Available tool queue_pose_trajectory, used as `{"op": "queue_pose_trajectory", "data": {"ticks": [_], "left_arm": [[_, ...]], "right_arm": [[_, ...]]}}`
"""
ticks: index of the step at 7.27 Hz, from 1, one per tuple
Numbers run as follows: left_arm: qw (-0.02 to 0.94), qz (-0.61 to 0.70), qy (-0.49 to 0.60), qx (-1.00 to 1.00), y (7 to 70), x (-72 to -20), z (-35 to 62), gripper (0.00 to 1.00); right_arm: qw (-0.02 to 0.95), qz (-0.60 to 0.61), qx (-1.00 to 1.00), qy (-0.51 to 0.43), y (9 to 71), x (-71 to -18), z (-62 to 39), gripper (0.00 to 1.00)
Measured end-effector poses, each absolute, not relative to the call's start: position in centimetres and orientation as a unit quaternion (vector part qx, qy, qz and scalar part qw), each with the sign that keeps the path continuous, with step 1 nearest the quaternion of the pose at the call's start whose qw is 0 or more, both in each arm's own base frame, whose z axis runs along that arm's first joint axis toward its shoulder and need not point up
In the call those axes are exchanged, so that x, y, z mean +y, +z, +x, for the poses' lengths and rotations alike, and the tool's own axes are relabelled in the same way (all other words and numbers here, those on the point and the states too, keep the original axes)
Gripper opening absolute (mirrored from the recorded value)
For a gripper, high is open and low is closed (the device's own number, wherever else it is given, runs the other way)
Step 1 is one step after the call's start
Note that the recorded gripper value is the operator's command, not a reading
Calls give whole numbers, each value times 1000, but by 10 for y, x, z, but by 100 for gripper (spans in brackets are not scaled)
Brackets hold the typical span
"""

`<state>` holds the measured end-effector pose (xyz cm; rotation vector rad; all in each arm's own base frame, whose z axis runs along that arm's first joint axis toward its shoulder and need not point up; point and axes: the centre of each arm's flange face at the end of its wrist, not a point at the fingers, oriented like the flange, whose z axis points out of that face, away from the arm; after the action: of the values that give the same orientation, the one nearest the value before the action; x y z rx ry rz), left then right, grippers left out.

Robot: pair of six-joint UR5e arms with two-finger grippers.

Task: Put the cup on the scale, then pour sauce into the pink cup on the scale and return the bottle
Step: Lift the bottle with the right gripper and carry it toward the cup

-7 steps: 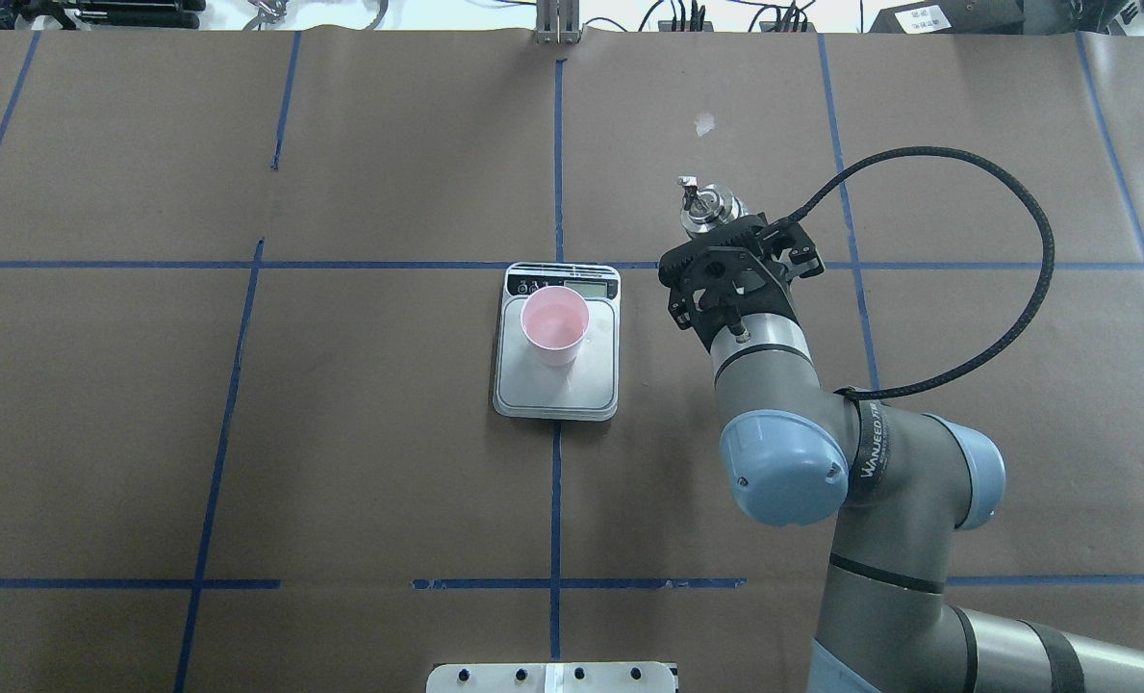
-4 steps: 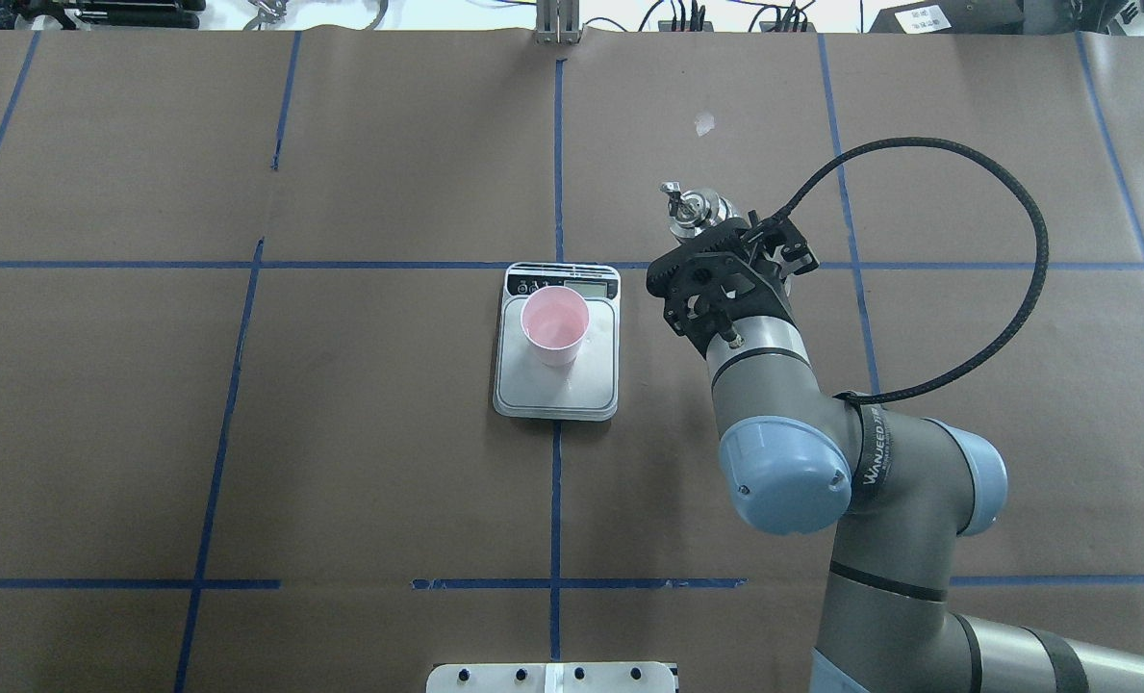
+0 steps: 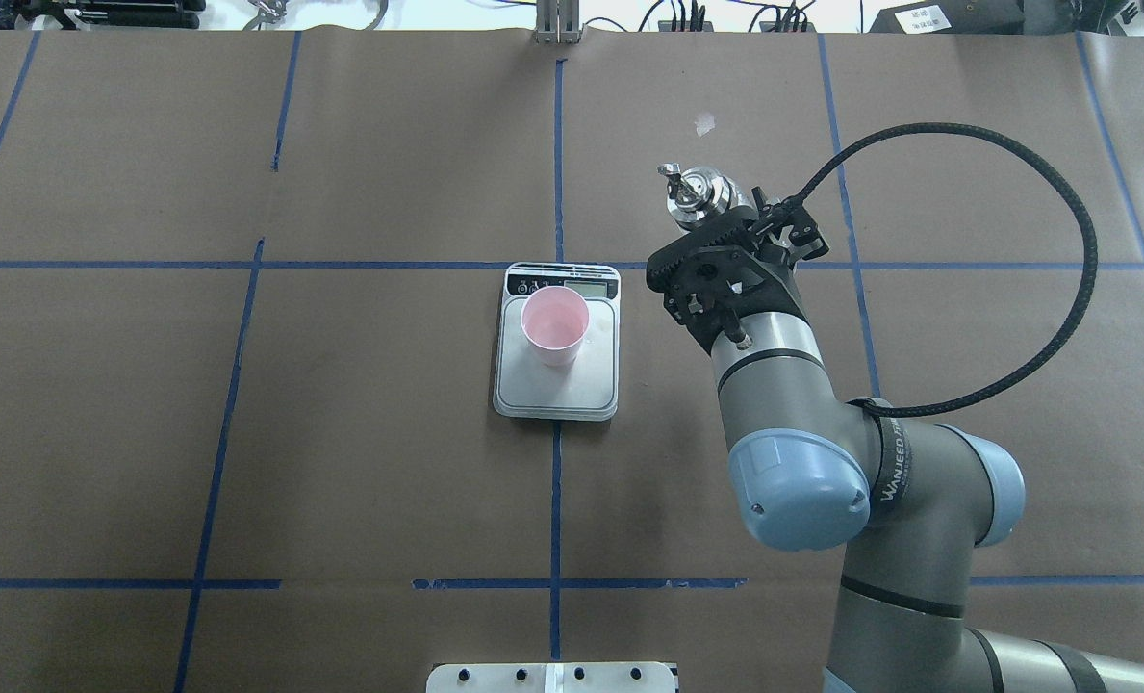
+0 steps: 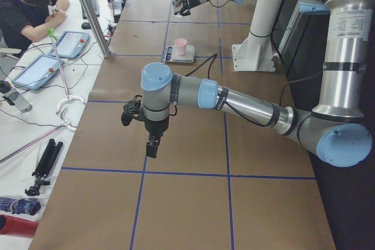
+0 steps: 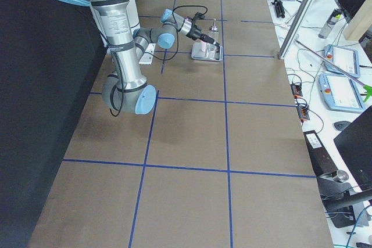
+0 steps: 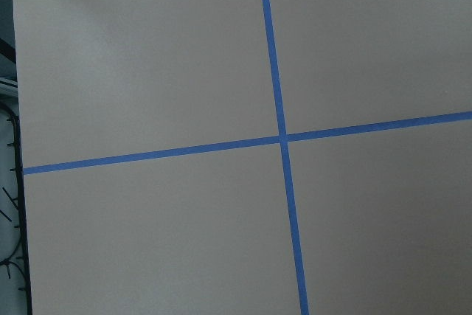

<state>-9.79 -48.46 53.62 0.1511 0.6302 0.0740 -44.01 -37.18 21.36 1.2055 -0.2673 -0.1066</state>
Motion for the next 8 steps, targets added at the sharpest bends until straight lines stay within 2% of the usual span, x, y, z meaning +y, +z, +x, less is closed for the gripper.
{"op": "queue_pose_trajectory", "data": {"ticks": [3,8], "left_arm": [[947,75,36,310,536,-485,-98,100],[947,73,36,310,537,-485,-98,100]], "right_arm": [[824,554,-100,-71,232,-371,-453,0],[826,544,54,-139,258,-357,-477,0]]}}
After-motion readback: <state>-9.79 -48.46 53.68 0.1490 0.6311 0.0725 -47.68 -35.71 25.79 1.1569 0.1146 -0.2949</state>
